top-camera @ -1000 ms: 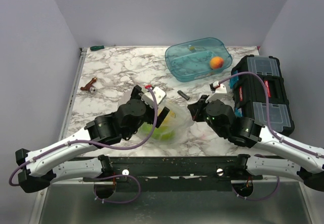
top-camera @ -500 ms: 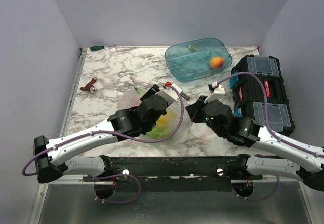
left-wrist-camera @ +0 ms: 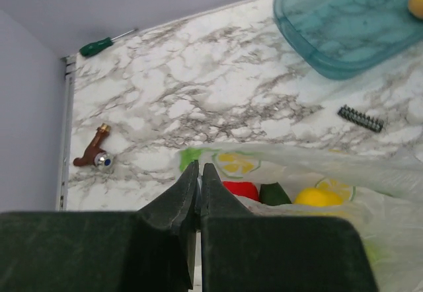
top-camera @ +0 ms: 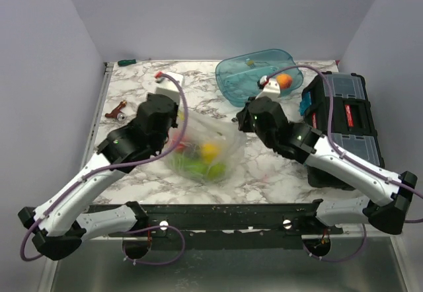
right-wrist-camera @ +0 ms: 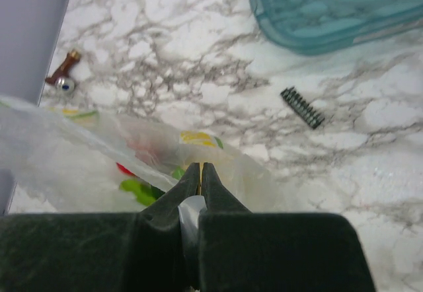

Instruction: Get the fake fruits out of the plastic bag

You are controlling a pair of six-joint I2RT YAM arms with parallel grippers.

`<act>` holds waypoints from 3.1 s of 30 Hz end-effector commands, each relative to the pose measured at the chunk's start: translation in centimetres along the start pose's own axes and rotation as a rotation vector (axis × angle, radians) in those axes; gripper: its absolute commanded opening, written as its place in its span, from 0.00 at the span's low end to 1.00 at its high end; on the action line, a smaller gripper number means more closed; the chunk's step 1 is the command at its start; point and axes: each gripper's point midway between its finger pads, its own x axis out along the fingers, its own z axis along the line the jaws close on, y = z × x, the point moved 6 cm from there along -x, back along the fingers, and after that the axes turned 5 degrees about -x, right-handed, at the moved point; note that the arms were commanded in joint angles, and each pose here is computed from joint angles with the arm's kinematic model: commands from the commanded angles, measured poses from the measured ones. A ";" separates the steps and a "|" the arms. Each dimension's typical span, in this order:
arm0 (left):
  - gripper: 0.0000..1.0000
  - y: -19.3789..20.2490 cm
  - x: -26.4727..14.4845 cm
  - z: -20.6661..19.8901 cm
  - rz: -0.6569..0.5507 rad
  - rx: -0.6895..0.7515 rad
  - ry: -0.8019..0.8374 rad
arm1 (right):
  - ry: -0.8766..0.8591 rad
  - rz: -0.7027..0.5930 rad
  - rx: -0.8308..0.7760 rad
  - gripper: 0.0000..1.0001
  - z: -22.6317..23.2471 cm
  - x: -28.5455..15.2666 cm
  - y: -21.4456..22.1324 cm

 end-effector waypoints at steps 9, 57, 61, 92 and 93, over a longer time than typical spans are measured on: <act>0.00 -6.7 -7.2 11.0 -0.214 -0.396 -0.190 | -0.094 -0.009 -0.072 0.01 2.2 12.9 -12.7; 0.00 10.0 -9.7 -2.0 0.424 -0.898 0.646 | -0.444 0.185 0.322 1.00 8.3 2.5 4.9; 0.00 10.5 -9.6 -2.0 0.434 -0.886 0.642 | -0.370 0.254 0.349 0.86 8.2 4.6 7.7; 0.98 4.7 -7.8 3.4 0.187 -0.461 0.322 | -0.528 0.249 0.313 0.01 6.4 2.0 12.0; 0.99 5.2 -7.0 3.1 0.212 -0.474 0.313 | -0.526 0.246 0.308 0.01 6.3 1.9 11.9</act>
